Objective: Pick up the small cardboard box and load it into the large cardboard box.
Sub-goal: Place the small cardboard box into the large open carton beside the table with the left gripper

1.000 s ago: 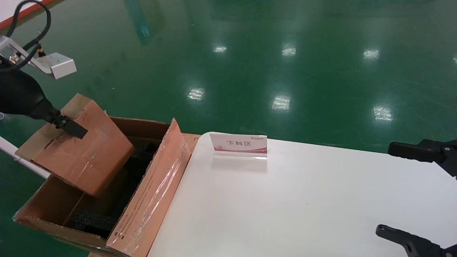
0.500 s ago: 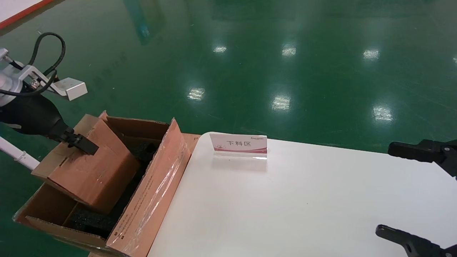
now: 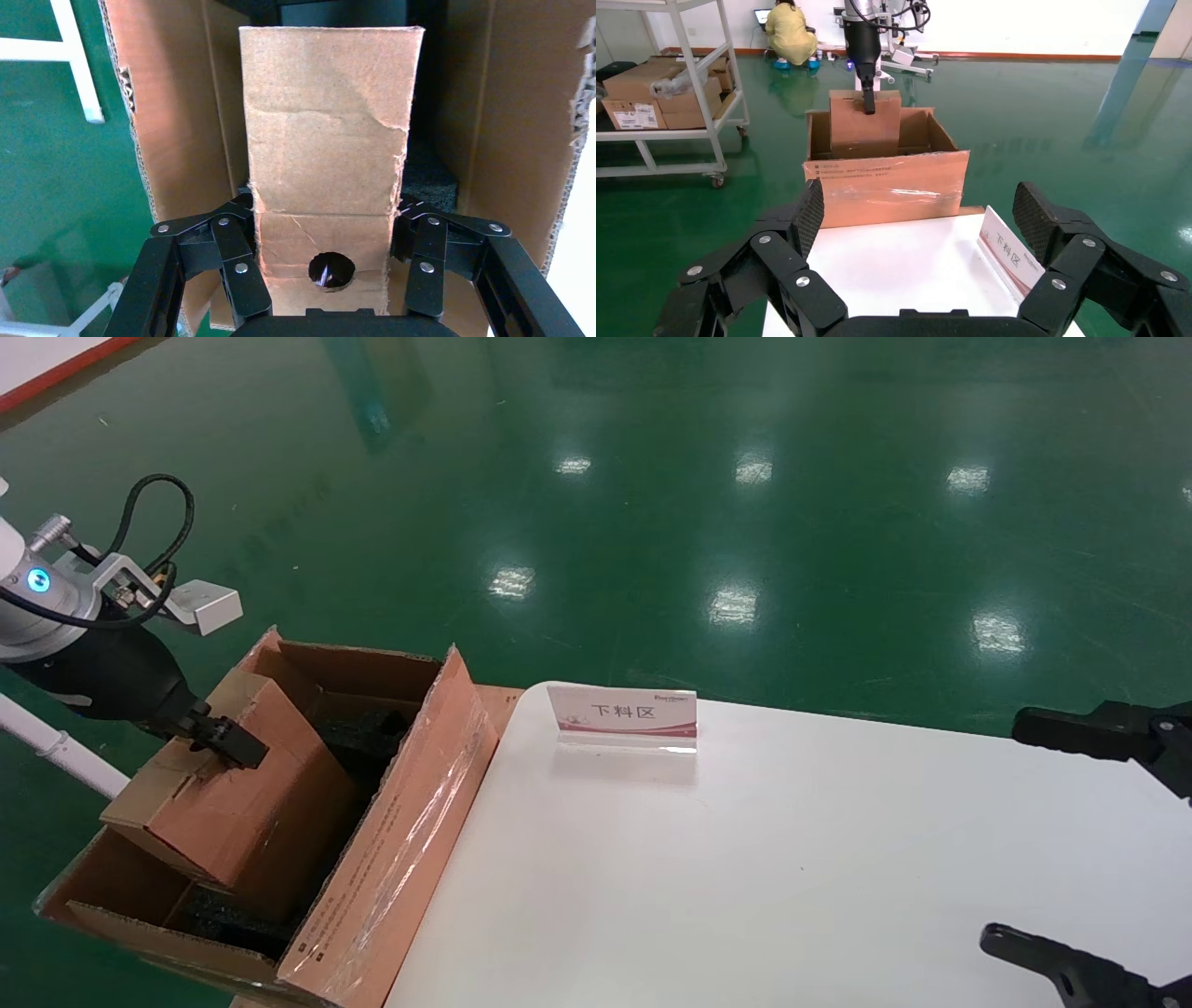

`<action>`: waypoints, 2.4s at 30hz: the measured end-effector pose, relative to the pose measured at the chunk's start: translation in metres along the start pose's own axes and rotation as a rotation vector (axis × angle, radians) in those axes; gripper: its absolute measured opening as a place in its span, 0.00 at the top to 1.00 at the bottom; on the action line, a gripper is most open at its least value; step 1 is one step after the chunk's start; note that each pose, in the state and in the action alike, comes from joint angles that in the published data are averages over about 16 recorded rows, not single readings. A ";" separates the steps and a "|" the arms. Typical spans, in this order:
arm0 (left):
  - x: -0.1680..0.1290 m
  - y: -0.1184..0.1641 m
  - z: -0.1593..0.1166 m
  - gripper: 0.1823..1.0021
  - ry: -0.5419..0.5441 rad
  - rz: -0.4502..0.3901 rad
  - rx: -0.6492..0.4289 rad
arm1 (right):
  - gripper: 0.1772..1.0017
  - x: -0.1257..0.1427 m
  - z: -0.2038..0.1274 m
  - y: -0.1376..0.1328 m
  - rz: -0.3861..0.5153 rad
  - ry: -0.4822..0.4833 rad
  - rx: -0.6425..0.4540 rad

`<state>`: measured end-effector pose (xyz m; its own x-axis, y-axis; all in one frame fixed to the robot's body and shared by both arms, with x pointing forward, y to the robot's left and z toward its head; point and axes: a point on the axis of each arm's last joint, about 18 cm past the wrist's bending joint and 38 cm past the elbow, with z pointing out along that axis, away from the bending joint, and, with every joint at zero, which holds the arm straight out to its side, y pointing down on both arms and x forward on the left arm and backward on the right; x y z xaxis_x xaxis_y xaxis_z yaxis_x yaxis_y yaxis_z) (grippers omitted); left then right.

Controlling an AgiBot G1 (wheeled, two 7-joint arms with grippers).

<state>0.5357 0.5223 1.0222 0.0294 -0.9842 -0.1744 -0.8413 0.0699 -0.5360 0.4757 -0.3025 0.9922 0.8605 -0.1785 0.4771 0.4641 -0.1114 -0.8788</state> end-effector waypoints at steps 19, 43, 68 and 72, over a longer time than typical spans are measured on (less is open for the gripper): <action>-0.012 -0.005 0.021 0.98 -0.130 0.013 -0.008 | 0.00 0.000 0.000 0.000 0.000 0.000 0.000; -0.011 -0.014 0.041 0.98 -0.235 0.022 -0.002 | 0.00 0.000 0.000 0.000 0.000 0.000 0.000; -0.008 -0.020 0.052 0.98 -0.321 0.020 0.025 | 0.00 0.000 0.000 0.000 0.000 0.000 0.000; -0.008 -0.020 0.057 0.98 -0.329 0.018 0.023 | 0.00 0.000 0.000 0.000 0.000 0.000 0.000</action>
<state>0.5827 0.5376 0.9871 0.1904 -0.8776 -0.4400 -0.8311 0.0945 -0.5480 0.4757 -0.3025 0.9922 0.8605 -0.1785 0.4771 0.4641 -0.1114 -0.8788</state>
